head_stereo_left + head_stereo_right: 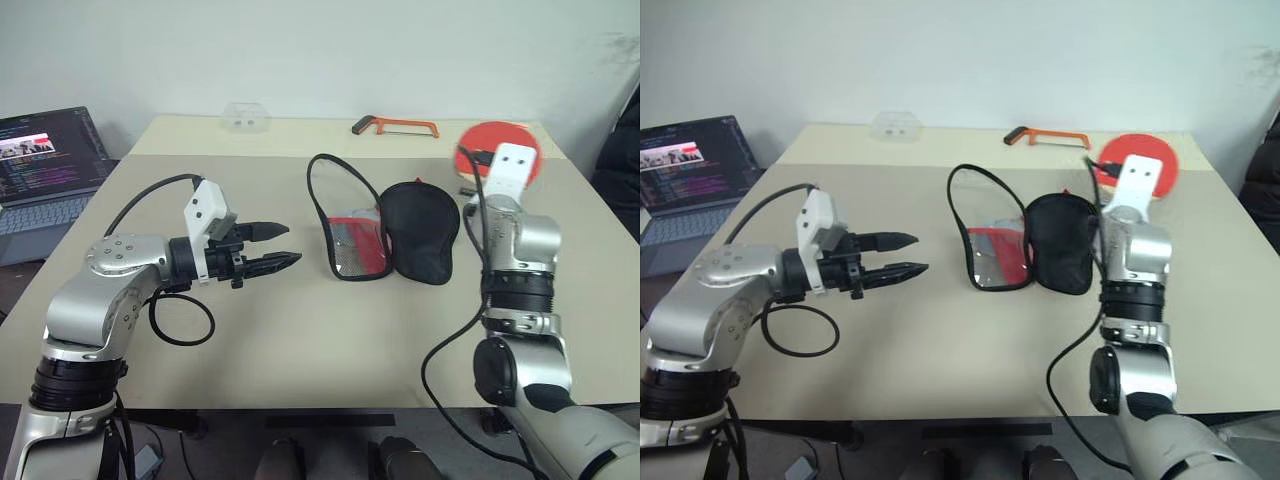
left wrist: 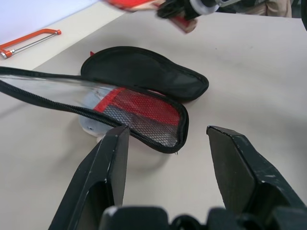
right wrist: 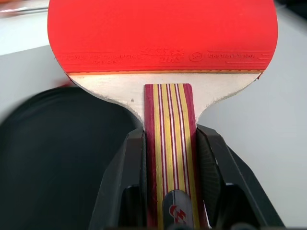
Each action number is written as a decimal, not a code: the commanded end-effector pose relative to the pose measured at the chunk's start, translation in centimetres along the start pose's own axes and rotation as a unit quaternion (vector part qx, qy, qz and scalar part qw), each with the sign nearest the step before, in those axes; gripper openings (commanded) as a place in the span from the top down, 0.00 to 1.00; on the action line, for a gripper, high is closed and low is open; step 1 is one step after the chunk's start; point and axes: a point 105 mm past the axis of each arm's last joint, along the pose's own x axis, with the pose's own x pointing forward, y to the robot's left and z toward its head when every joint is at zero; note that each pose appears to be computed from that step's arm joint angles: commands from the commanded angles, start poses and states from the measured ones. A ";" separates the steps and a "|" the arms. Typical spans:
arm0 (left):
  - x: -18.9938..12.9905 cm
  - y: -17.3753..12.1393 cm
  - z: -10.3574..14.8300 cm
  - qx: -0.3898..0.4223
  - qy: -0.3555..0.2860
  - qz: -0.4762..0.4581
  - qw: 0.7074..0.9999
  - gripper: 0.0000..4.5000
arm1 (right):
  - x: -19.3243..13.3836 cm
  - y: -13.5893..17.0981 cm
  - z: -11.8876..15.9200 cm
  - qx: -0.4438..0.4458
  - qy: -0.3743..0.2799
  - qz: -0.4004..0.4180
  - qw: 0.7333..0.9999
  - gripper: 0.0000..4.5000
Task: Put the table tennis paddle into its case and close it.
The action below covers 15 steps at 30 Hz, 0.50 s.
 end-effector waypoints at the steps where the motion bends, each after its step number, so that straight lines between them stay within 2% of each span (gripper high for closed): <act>1: -0.3 -0.1 0.9 0.015 -0.014 0.003 1.000 0.38 | -1.0 1.0 1.3 0.014 -0.009 0.026 1.000 0.77; 15: -0.2 -0.6 0.4 0.007 -0.011 0.002 1.000 0.38 | -2.1 2.7 -3.7 0.012 0.081 0.066 0.995 0.77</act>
